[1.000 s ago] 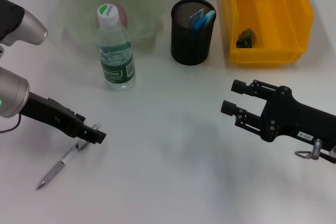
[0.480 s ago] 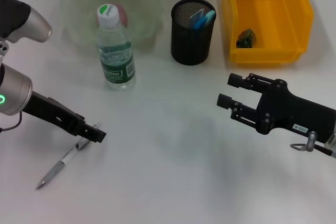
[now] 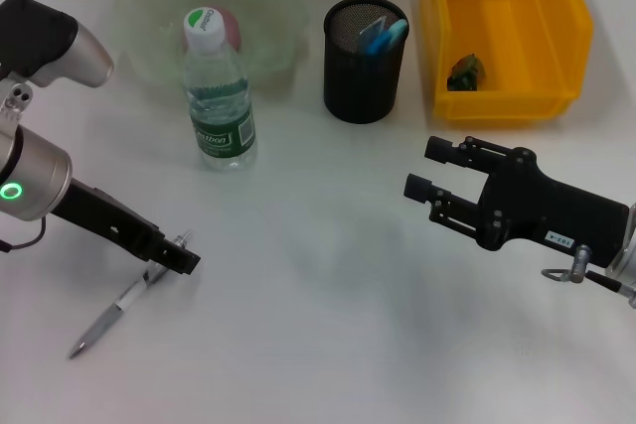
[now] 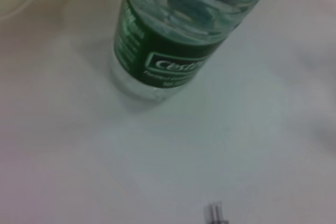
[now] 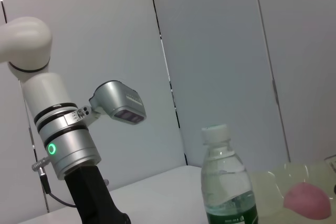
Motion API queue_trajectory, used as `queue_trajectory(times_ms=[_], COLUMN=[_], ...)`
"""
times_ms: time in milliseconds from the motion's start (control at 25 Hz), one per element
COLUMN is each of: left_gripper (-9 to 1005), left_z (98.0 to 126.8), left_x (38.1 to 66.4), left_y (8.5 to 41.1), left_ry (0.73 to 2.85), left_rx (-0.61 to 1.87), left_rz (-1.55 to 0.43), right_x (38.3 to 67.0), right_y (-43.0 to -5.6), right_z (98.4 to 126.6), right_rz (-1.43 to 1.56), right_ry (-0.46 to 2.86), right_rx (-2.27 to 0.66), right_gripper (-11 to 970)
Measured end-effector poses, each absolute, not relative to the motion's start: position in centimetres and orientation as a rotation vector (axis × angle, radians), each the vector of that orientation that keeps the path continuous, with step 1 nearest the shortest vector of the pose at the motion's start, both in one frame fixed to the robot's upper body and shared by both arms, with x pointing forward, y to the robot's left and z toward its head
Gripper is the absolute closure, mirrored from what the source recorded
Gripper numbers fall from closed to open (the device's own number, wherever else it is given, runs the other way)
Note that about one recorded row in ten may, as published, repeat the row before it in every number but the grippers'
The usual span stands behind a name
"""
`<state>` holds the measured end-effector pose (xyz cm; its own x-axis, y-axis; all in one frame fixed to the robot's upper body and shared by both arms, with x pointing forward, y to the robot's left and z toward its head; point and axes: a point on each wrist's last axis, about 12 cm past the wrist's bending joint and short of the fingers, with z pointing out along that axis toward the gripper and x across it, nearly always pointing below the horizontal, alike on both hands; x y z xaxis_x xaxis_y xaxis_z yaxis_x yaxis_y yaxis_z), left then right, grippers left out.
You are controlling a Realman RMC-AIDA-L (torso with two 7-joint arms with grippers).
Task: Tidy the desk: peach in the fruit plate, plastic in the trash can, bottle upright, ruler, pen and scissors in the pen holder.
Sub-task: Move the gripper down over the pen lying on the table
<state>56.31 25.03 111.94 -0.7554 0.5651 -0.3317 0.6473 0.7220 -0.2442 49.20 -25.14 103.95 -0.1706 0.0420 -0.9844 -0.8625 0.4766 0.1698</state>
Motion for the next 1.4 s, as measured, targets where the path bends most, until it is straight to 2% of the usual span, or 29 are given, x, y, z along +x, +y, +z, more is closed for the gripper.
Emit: queue_trajectory(times_ms=[720, 1400], left_gripper=[212, 213], left_z=[111.7, 112.8], left_x=[56.4, 56.7], left_y=[24.0, 23.1], left_ry=[2.749, 2.763], left_rx=[0.978, 1.023], left_rz=[-0.407, -0.316], right_x=[49.5, 50.0], right_y=[-25.1, -24.8], right_z=[103.9, 103.9], right_rz=[0.941, 0.926], right_ry=[1.540, 1.551], right_rx=[-0.733, -0.738], right_gripper=[395, 395])
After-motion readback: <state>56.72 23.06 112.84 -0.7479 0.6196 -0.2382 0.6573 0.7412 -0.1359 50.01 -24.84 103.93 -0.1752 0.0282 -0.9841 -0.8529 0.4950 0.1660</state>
